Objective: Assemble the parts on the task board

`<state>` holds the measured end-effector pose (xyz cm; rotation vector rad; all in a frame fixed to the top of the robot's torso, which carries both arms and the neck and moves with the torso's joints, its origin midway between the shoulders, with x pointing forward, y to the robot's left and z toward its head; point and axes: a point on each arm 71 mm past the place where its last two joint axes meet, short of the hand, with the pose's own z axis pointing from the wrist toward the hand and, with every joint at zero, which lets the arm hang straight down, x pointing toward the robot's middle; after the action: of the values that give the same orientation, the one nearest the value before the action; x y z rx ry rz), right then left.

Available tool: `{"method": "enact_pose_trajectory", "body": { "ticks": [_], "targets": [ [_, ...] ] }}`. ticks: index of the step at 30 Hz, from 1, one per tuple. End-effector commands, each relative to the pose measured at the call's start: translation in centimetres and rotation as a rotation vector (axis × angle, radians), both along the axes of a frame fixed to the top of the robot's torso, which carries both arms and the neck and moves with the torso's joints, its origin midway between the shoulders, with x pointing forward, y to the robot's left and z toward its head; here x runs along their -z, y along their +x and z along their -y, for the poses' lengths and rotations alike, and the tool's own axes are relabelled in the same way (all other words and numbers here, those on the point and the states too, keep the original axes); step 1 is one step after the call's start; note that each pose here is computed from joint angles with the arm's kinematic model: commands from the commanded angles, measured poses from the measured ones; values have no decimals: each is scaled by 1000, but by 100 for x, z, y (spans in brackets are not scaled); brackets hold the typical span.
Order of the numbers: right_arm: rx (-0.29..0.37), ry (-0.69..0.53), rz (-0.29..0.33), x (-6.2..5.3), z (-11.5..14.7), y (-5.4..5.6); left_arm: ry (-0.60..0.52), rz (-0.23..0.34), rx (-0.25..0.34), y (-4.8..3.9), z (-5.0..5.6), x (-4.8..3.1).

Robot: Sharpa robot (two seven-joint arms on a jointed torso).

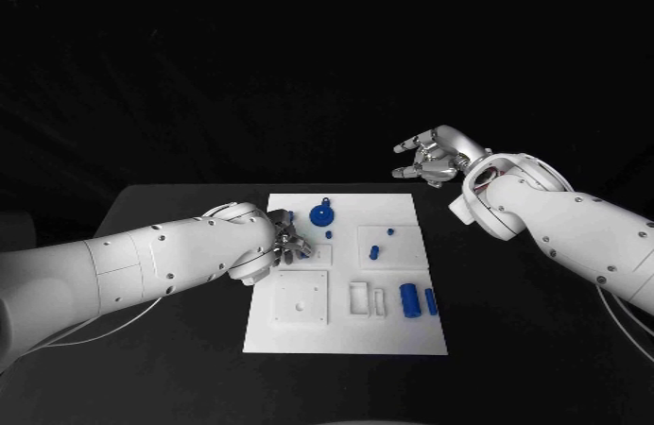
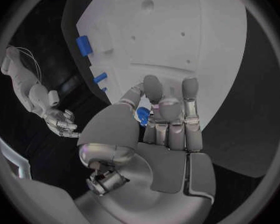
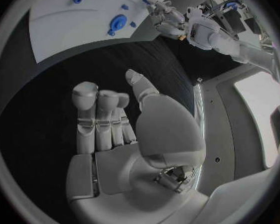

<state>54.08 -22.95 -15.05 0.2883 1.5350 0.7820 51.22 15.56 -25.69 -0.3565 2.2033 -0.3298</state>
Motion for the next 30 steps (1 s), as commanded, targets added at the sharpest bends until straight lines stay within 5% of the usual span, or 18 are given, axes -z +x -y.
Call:
{"method": "enact_pose_trajectory", "body": {
  "ticks": [1,30],
  "targets": [
    [-16,-1,-2,3,-18,-4,15,-31,29,-39,51,56],
    [-16,-2,-1,3,-10,-5,24,-27,8,14,-7,102]
  ]
}}
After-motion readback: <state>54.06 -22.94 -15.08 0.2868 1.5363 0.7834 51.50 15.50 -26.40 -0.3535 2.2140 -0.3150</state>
